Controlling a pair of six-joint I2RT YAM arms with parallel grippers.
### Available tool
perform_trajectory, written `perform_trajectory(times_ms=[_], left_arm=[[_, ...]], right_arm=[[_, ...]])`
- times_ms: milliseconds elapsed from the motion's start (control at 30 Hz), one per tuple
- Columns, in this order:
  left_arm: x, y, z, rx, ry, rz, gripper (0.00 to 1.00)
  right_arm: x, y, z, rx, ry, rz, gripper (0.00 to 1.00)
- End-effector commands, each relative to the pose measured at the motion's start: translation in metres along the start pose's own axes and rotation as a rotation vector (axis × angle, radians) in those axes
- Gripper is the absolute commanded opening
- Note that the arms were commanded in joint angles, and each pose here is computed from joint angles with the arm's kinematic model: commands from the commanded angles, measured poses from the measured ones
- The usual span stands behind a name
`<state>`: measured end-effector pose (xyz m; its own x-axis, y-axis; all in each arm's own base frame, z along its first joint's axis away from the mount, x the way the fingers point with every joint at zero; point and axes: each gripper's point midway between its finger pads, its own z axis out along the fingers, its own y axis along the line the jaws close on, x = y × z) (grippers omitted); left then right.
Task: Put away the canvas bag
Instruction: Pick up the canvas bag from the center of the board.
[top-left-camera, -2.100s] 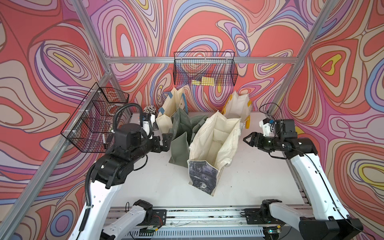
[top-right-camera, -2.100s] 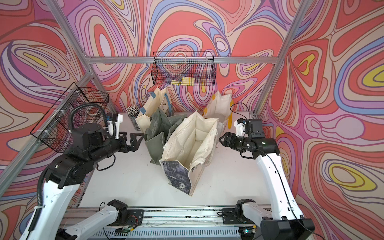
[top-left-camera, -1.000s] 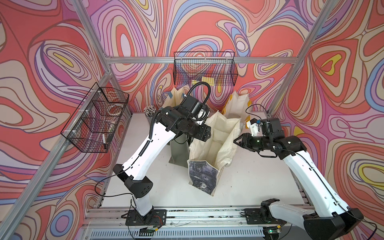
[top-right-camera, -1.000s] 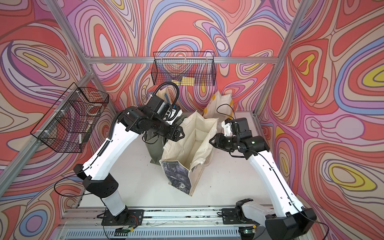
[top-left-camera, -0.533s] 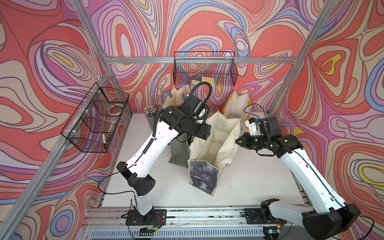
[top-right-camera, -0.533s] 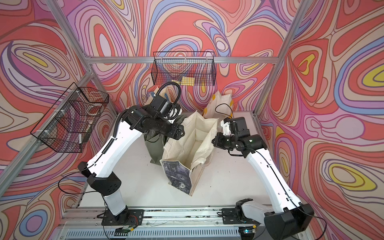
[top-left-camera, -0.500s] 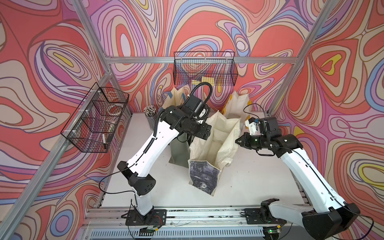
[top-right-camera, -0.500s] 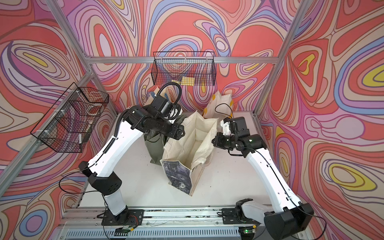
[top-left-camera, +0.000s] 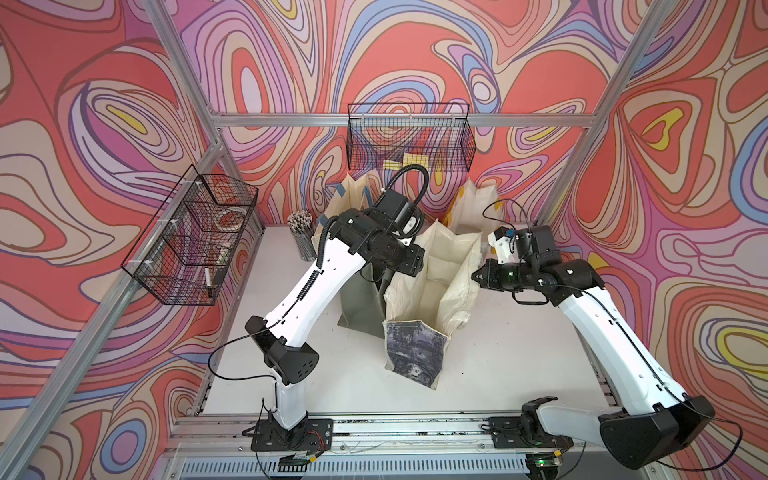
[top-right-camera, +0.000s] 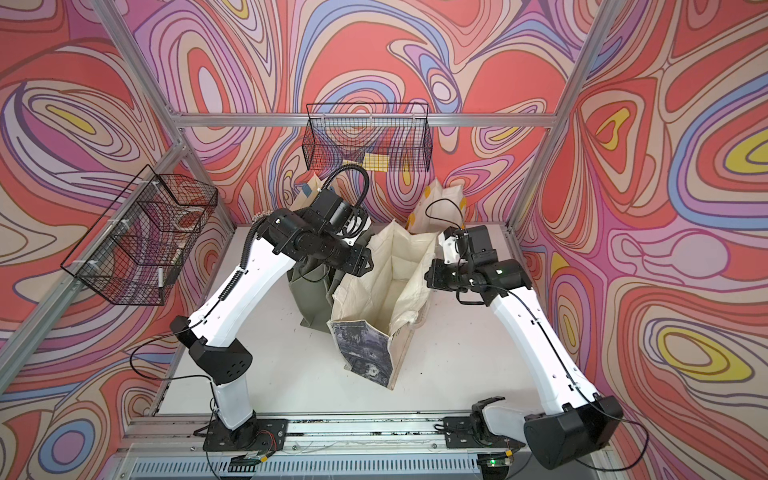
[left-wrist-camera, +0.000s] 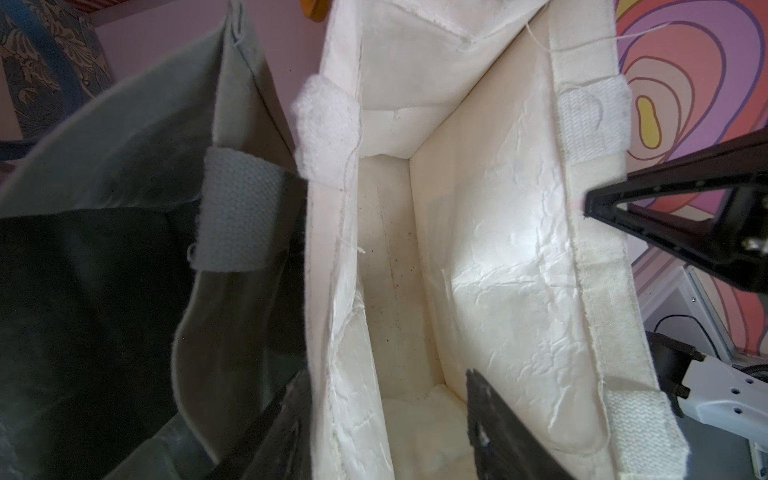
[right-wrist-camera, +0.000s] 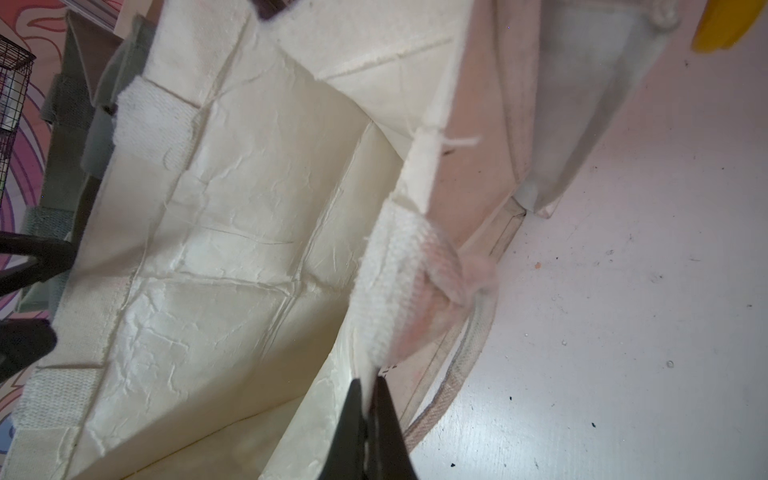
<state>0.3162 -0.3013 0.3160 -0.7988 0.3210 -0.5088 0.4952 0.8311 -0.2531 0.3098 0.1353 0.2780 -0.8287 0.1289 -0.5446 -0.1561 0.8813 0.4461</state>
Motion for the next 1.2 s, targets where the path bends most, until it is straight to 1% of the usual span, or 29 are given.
perform_trajectory(times_ms=[0, 167, 300, 333, 433, 500, 633, 667, 733, 800, 967, 1033, 1100, 1167], left_arm=[[0.008, -0.002, 0.000, 0.020, 0.022, -0.027, 0.57], [0.016, 0.000, 0.005, 0.008, 0.048, -0.035, 0.54], [0.019, -0.009, -0.002, 0.051, 0.041, -0.046, 0.49], [0.022, -0.010, -0.004, 0.065, 0.047, -0.051, 0.47], [0.033, -0.013, -0.008, 0.094, 0.046, -0.070, 0.45], [0.037, -0.017, -0.010, 0.126, 0.035, -0.077, 0.45], [0.040, -0.024, -0.009, 0.180, 0.033, -0.096, 0.44], [0.040, -0.027, -0.008, 0.194, 0.036, -0.096, 0.43], [0.045, -0.028, -0.007, 0.211, 0.041, -0.101, 0.46], [0.048, -0.028, -0.005, 0.221, 0.026, -0.103, 0.50], [0.047, -0.030, -0.006, 0.238, 0.011, -0.094, 0.56], [0.046, -0.032, -0.007, 0.248, 0.011, -0.087, 0.57], [0.045, -0.034, -0.009, 0.258, 0.006, -0.077, 0.59], [0.044, -0.036, -0.011, 0.270, -0.006, -0.064, 0.62]], right_arm=[[-0.011, 0.002, -0.002, 0.000, -0.031, -0.026, 0.00], [-0.008, 0.006, 0.003, -0.029, -0.008, -0.009, 0.01], [-0.001, 0.011, -0.005, -0.060, 0.001, 0.006, 0.30], [0.002, 0.012, -0.009, -0.062, -0.001, 0.010, 0.36], [0.010, 0.015, -0.024, -0.068, -0.004, 0.028, 0.47], [0.018, 0.017, -0.031, -0.083, -0.005, 0.049, 0.53], [0.034, 0.023, -0.036, -0.139, 0.022, 0.108, 0.63], [0.037, 0.021, -0.037, -0.132, 0.027, 0.118, 0.67], [0.043, 0.011, -0.042, -0.075, 0.021, 0.126, 0.69], [0.046, 0.007, -0.048, -0.052, -0.002, 0.125, 0.72], [0.053, -0.007, -0.056, 0.019, -0.020, 0.115, 0.72], [0.052, -0.021, -0.065, 0.115, -0.023, 0.075, 0.72], [0.046, -0.039, -0.081, 0.243, -0.033, 0.026, 0.72], [0.046, -0.047, -0.087, 0.287, -0.020, 0.006, 0.72]])
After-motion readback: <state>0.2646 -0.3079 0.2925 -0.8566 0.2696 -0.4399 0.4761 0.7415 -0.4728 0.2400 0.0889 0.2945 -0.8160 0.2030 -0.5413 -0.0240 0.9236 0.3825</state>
